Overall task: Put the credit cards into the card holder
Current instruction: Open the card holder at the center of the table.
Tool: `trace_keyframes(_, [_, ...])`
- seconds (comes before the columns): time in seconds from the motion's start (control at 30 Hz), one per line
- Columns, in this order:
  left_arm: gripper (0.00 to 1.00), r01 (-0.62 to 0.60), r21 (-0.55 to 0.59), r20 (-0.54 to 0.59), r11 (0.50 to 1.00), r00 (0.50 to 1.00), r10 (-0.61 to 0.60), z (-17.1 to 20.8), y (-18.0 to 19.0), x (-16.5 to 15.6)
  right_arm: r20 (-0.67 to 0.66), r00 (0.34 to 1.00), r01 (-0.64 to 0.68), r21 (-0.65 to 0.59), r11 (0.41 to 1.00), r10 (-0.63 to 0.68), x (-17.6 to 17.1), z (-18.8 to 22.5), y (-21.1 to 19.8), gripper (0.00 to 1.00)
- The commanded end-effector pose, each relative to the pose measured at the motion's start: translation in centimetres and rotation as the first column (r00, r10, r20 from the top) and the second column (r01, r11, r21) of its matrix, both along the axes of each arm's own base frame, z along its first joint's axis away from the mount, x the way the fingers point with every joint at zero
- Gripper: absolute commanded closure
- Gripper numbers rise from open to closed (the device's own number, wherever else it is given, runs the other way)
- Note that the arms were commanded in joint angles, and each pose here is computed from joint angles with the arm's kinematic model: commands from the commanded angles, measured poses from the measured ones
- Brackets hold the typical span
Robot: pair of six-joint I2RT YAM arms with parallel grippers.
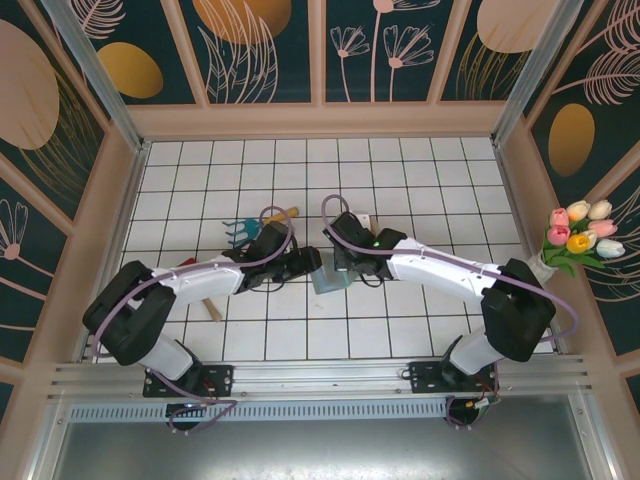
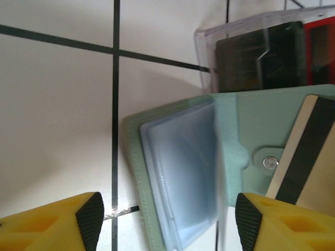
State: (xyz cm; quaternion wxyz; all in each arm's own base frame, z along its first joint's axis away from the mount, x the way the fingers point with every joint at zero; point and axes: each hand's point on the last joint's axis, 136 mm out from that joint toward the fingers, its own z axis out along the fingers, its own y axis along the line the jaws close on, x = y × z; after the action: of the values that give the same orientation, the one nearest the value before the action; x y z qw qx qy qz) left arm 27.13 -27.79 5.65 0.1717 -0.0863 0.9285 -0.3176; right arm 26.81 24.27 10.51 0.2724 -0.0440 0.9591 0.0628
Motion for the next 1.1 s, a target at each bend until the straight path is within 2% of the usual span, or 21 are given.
trace_keyframes(0.0, [0.37,-0.022,-0.017,-0.007,1.0,1.0,0.022,0.2,-0.8,0.6,-0.005,1.0,-0.012,-0.019,1.0,0.012,-0.3,-0.6,-1.1,1.0])
trace_keyframes(0.1, [0.45,-0.051,-0.002,-0.026,0.999,0.998,0.051,-0.7,-0.5,0.4,-0.011,0.999,-0.053,0.009,0.999,0.053,-0.6,-0.8,-0.5,1.0])
trace_keyframes(0.2, [0.46,-0.102,0.019,-0.031,0.995,0.994,0.102,-1.2,0.5,0.3,-0.025,0.994,-0.108,0.052,0.993,0.109,-1.2,-1.1,0.4,1.0])
trace_keyframes(0.43, [0.47,-0.086,-0.096,-0.051,0.992,0.995,0.081,-1.1,-0.9,-0.1,-0.059,0.992,-0.113,0.01,0.994,0.113,-1.6,-2.9,-0.3,1.0])
trace_keyframes(0.57, [0.58,-0.082,-0.129,-0.038,0.988,0.996,0.077,-0.5,-1.3,0.0,-0.06,0.992,-0.107,0.008,0.994,0.108,-1.5,-3.0,-0.4,1.0])
trace_keyframes(0.7, [0.77,-0.084,-0.152,-0.017,0.985,0.996,0.082,0.2,-1.3,0.1,-0.057,0.994,-0.091,0.017,0.996,0.092,-1.5,-2.9,-0.6,1.0])
trace_keyframes(0.9, [0.99,-0.05,-0.157,0.001,0.986,0.999,0.051,0.5,-1.4,-0.2,-0.029,0.996,-0.084,0.107,0.991,0.087,-0.9,-1.1,0.2,1.0])
trace_keyframes(1.07, [1.0,-0.024,-0.135,0.043,0.991,0.999,0.03,2.0,-1.1,-0.2,0.03,0.997,-0.074,0.225,0.971,0.069,-0.1,2.4,0.8,1.0])
